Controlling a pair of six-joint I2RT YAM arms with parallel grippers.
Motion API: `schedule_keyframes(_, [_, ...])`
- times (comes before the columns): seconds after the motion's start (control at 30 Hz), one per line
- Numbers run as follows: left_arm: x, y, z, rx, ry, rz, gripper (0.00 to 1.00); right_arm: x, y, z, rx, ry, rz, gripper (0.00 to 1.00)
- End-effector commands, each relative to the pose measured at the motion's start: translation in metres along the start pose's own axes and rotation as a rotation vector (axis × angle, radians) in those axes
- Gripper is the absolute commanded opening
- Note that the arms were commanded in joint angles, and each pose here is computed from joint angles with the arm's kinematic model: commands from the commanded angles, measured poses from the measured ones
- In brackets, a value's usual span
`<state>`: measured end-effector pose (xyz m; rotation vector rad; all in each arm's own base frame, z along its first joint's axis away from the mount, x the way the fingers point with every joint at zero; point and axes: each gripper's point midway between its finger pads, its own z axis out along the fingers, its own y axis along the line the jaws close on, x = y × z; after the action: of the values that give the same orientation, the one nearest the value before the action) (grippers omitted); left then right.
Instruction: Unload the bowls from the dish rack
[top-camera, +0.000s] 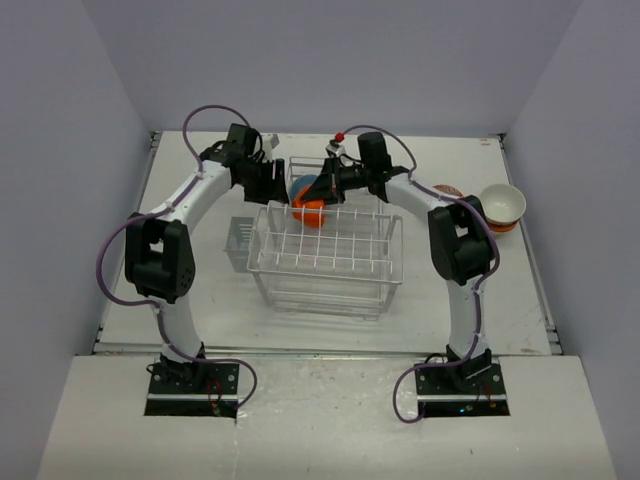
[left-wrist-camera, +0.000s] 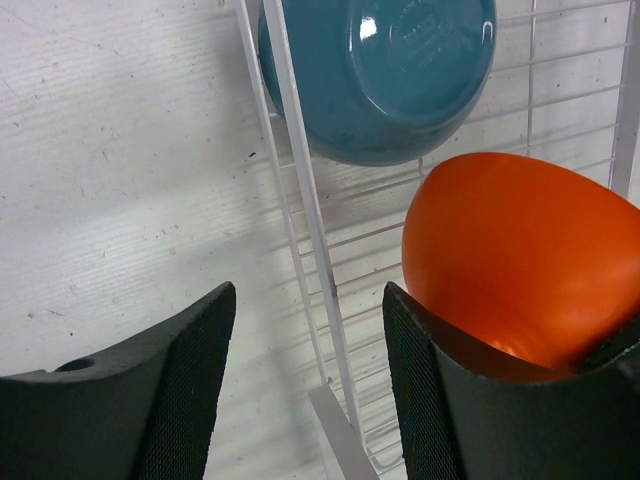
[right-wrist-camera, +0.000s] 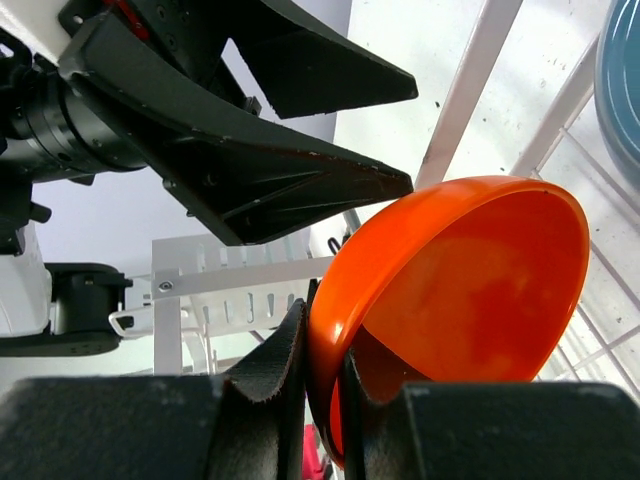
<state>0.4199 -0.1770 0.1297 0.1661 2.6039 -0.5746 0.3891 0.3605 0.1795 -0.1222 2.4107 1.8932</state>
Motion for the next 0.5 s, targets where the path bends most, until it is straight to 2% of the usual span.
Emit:
schedule_keyframes(0.0, [-0.012, -0.002, -0.001, 0.013, -0.031, -0.006, 0.62, -0.002, 0.045, -0.02, -0.039, -0.003, -0.142, 0.0])
schedule_keyframes(0.27, [-0.017, -0.004, -0.006, 0.017, -0.057, 0.005, 0.62, -0.018, 0.088, -0.057, -0.065, -0.039, -0.241, 0.0])
schedule_keyframes(0.37, [-0.027, -0.006, -0.012, 0.014, -0.095, 0.016, 0.63, -0.031, 0.108, -0.082, -0.058, -0.093, -0.27, 0.0])
schedule_keyframes(0.47, [-0.042, -0.008, -0.021, 0.0, -0.144, 0.018, 0.63, -0.055, 0.127, -0.119, -0.014, -0.211, -0.311, 0.0])
